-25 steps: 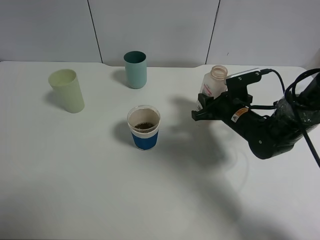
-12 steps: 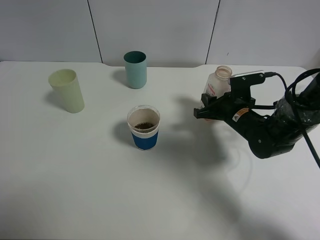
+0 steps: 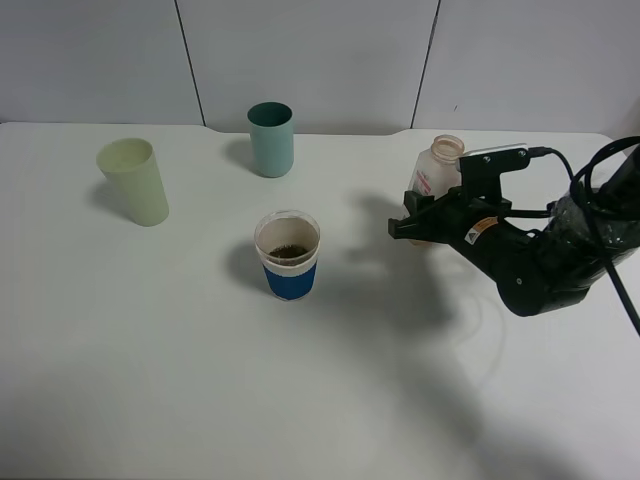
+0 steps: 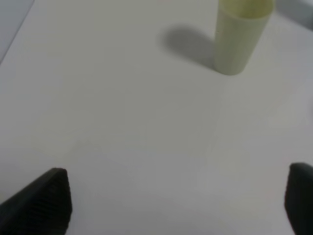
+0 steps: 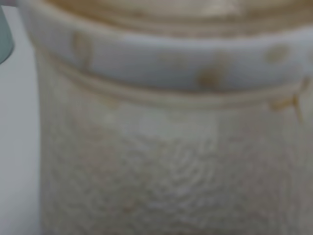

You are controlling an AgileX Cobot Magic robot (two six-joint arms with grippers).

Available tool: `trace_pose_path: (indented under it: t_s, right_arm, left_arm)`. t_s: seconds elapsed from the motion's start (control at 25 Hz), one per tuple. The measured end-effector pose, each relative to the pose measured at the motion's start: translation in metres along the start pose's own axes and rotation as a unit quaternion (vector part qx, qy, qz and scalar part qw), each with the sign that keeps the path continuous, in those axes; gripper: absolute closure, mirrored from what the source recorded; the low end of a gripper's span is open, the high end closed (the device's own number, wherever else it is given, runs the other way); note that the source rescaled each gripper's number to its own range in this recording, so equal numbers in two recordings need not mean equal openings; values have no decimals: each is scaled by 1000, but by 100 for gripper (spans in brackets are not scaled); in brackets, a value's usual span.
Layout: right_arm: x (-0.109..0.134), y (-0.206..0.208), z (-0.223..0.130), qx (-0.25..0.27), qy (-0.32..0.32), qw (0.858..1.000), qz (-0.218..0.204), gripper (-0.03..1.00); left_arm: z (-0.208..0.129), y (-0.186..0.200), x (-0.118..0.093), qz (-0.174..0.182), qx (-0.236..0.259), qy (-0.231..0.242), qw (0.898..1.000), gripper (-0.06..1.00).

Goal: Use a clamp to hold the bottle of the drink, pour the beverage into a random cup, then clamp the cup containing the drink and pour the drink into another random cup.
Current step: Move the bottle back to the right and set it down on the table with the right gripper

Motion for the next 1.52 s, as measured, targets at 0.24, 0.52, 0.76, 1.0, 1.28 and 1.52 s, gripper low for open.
trace_pose_path:
  t_s: [0.24, 0.52, 0.76, 1.0, 1.28, 1.52]
  right_arm:
    - [0, 0, -1, 3, 0, 1000, -1, 97]
    - [0, 0, -1, 3, 0, 1000, -1, 97]
    - [-3, 0, -1, 3, -6, 1000, -8, 97]
    - [-6, 0, -1, 3, -14, 1000, -18, 97]
    - [-6, 0, 0, 1, -16, 1000, -20, 91]
    - [-8, 0, -1, 3, -35, 999, -25, 65]
  left_arm:
    - [0, 0, 0, 0, 0, 0, 1000, -1]
    - [0, 0, 0, 0, 0, 0, 1000, -1]
    - [0, 0, 0, 0, 0, 0, 1000, -1]
    - [0, 0, 0, 0, 0, 0, 1000, -1]
    - [0, 0, 0, 0, 0, 0, 1000, -1]
    - [0, 0, 0, 0, 0, 0, 1000, -1]
Point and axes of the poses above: a point on each arm's last joint axis where the gripper is mounted, y pointing back along that axis away from the gripper, x along the wrist's bending axis when the last joint is at zero, z = x × y, the point moved 7 cm from there along -y, pointing out along that axis toward the gripper, and after that the axes turned 2 degrees about -y, right-handed, at the moved point
